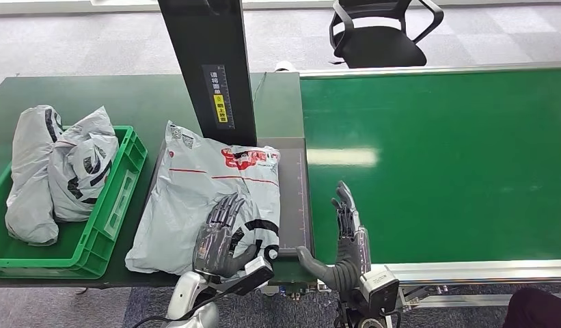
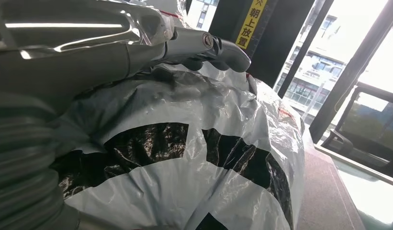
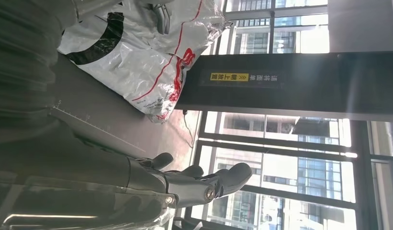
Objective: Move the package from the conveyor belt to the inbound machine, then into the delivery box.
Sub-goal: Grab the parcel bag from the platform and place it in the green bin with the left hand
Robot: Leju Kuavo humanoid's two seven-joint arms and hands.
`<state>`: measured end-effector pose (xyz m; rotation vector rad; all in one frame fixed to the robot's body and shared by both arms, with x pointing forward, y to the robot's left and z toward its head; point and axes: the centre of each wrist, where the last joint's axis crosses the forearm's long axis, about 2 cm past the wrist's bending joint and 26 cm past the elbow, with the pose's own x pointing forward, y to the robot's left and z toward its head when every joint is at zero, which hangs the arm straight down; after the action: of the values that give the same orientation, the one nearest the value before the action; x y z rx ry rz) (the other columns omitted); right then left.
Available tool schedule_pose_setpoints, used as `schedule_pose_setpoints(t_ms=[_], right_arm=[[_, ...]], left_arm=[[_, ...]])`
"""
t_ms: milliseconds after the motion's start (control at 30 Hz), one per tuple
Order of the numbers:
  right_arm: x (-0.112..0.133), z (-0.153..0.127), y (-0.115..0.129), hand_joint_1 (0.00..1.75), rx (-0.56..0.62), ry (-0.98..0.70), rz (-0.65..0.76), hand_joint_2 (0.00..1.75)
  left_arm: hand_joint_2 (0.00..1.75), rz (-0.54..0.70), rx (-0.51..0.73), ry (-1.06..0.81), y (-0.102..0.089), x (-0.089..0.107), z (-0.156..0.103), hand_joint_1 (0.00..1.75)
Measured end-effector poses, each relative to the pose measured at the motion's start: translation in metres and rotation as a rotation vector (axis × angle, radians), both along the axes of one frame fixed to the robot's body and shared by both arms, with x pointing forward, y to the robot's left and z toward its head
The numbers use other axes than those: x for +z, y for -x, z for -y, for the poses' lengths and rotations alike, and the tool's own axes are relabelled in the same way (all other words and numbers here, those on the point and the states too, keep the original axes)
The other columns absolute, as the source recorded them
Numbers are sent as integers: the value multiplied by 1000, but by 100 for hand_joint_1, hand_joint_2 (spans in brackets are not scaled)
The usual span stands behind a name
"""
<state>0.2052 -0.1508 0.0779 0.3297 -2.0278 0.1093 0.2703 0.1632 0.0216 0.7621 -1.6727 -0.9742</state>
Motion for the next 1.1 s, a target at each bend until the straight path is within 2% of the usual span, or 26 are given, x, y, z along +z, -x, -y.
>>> schedule_pose_setpoints(t_ms=[67, 100, 200, 233, 267, 467, 633, 867, 1000, 1100], right_arm=[[0, 0, 0, 0, 0, 1, -1, 175], [0, 0, 0, 0, -1, 2, -1, 175], [0, 1, 0, 0, -1, 6, -2, 175], [-1, 1, 0, 0, -1, 8, -2, 175], [-1, 1, 1, 0, -2, 9, -3, 175], [-3, 2, 4, 0, -12, 17, -16, 175], [-5, 2, 7, 0, -25, 22, -28, 175], [-6, 3, 8, 0, -43, 26, -33, 175], [-7, 4, 8, 0, -53, 27, -35, 175], [-6, 3, 8, 0, -55, 26, -35, 175]], left_arm=[[175, 5, -3, 2, 0, 0, 0, 1], [175, 9, -5, 4, 0, 0, 0, 19], [175, 26, -12, 16, 2, 0, -1, 125], [175, 35, -15, 22, 3, 0, -1, 147], [175, 47, -21, 28, 4, 1, -1, 152], [175, 189, -55, 83, 9, 17, -3, 173], [175, 394, -60, 200, 17, 41, -12, 175], [175, 677, 89, 410, 38, 108, -31, 174], [175, 853, 110, 499, 48, 154, -38, 175], [175, 940, 108, 515, 54, 175, -42, 170]])
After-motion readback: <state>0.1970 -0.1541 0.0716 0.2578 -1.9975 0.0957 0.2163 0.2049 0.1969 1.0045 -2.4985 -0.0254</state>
